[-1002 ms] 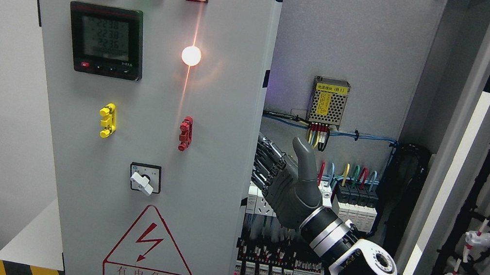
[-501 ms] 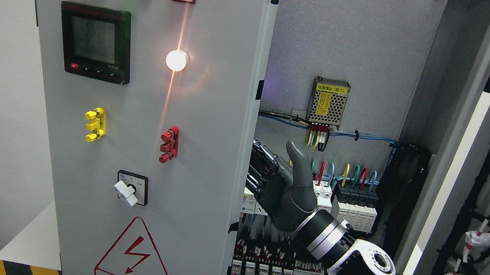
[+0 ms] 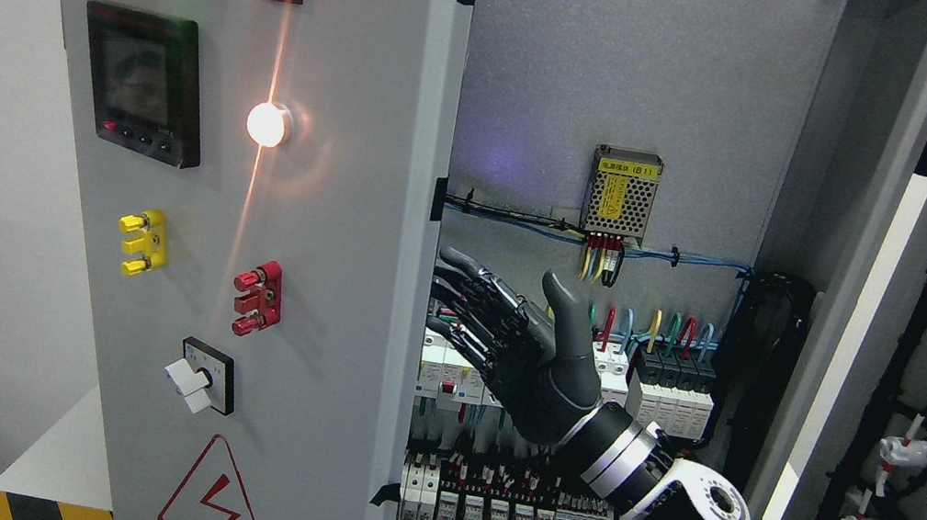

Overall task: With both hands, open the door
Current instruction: 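Pull the lit panel door toward the robot with the right hand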

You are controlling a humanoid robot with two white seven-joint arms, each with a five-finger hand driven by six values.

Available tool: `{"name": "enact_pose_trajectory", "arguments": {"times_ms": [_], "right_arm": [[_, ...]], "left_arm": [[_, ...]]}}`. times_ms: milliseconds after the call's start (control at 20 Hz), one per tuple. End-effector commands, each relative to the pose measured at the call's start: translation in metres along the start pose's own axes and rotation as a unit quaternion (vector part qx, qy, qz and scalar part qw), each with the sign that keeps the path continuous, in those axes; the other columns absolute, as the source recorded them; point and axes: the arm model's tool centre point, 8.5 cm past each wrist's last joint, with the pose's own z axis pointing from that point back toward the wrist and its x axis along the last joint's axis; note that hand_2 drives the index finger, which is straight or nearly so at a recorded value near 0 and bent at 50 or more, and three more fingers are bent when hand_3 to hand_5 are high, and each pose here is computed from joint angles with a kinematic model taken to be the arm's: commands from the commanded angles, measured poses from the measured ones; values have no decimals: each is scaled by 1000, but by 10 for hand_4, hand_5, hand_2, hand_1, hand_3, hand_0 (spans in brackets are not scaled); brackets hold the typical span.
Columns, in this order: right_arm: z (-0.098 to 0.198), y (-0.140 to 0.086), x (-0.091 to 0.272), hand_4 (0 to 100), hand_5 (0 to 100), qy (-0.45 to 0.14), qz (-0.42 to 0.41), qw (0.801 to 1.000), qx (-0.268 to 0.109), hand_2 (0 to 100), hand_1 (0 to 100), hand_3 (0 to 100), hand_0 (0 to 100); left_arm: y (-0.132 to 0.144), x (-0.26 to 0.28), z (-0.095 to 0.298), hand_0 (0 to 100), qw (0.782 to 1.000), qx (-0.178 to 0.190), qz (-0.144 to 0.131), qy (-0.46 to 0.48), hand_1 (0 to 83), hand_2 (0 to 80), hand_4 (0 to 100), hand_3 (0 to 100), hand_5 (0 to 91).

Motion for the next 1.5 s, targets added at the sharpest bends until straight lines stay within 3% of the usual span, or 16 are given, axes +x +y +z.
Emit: {"name": "enact_pose_trajectory", "arguments": {"times_ms": [0,150,1453], "right_arm": [[1,18,-2,0,0,4,12,1000,26,0,0,0,0],[2,31,-8,0,0,11,12,997,70,0,0,0,0],[28,101,-57,0,0,41,-1,989,145,0,0,0,0]], "left_arm": [[0,-8,1,0,1000,0,1,6,0,0,0,0,0],[0,-8,1,0,1000,0,1,6,0,0,0,0,0],[0,-8,1,0,1000,0,1,6,0,0,0,0,0]]}}
